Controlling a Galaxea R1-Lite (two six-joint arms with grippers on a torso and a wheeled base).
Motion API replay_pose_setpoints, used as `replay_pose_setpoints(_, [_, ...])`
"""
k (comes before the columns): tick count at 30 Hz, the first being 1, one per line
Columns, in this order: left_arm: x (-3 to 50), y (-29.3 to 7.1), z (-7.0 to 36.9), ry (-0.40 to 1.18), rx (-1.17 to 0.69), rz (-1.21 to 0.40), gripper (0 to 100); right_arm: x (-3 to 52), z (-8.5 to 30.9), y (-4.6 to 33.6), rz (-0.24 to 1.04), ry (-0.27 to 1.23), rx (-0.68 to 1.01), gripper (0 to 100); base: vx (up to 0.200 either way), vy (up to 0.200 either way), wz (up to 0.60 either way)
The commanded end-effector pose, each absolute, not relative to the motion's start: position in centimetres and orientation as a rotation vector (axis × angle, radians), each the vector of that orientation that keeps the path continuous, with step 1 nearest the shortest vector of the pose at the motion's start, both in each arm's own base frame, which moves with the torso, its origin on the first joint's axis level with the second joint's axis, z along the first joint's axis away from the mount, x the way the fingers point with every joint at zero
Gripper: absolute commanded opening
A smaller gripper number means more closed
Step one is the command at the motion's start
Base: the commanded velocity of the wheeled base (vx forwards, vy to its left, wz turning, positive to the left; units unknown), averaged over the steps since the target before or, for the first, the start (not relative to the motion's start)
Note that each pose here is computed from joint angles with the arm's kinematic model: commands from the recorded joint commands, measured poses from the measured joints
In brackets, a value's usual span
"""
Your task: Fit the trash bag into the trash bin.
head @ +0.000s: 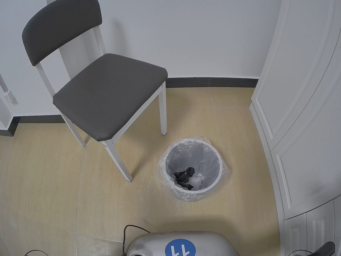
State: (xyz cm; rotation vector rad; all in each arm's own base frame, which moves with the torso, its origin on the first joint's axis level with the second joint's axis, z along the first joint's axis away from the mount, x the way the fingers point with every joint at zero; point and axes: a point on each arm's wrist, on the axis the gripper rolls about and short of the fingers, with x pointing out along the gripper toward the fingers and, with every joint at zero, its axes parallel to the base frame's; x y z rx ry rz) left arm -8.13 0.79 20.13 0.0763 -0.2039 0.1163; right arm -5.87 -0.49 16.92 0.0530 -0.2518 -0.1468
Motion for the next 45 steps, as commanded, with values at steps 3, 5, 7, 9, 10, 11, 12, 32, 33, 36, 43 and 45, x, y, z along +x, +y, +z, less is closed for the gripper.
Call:
replay_pose_setpoints(3, [-7.2, 0.7, 18.4, -0.157, 0.069, 0.114, 100, -5.9, 15.2, -0.2, -0.095, -0.250, 0.045, 100, 0.000, 0.000, 0.00])
replay_pose_setpoints(5, [-6.9, 0.7, 18.1, -0.145, 0.061, 0.113, 100, -5.7, 15.0, -0.2, -0.096, -0.244, 0.043, 100, 0.000, 0.000, 0.00])
replay_pose_setpoints(7, [-6.3, 0.7, 17.2, -0.123, 0.022, 0.112, 100, -5.1, 14.3, -0.2, -0.093, -0.245, 0.042, 100, 0.000, 0.000, 0.00])
replay_pose_setpoints(9, [-5.9, 0.6, 16.2, -0.103, 0.008, 0.127, 100, -4.6, 13.7, -0.2, -0.082, -0.253, 0.039, 100, 0.000, -0.200, 0.00])
replay_pose_setpoints(10, [-6.1, 0.5, 15.6, -0.103, 0.001, 0.143, 100, -4.4, 13.4, -0.2, -0.079, -0.260, 0.036, 100, 0.000, -0.200, 0.00])
replay_pose_setpoints(11, [-6.4, 0.4, 15.2, -0.113, -0.002, 0.155, 100, -4.2, 13.1, -0.2, -0.078, -0.266, 0.031, 100, 0.000, 0.000, 0.00])
replay_pose_setpoints(12, [-6.6, 0.4, 14.9, -0.122, -0.003, 0.161, 100, -4.1, 13.0, -0.2, -0.078, -0.269, 0.030, 100, 0.000, 0.000, 0.00])
replay_pose_setpoints(32, [-2.5, 0.1, 9.1, -0.122, -0.027, 0.043, 100, -2.8, 10.6, 0.0, 0.002, -0.307, 0.002, 100, 0.000, -0.030, 0.00])
replay_pose_setpoints(33, [-2.4, 0.1, 8.8, -0.111, -0.027, 0.034, 100, -2.8, 10.6, 0.0, 0.002, -0.307, 0.002, 100, 0.000, 0.000, 0.00])
replay_pose_setpoints(36, [-2.3, 0.1, 8.4, -0.080, -0.031, 0.034, 100, -2.7, 10.5, 0.0, 0.008, -0.296, 0.000, 100, 0.000, 0.000, 0.00])
replay_pose_setpoints(43, [-2.3, 0.1, 8.0, -0.039, -0.036, 0.025, 100, -2.4, 9.2, 0.0, 0.018, -0.162, -0.069, 100, 0.000, 0.000, 0.00])
replay_pose_setpoints(45, [-2.3, 0.1, 7.9, -0.034, -0.028, 0.023, 100, -2.4, 8.7, 0.0, 0.019, -0.117, -0.071, 100, 0.000, 0.000, 0.00])
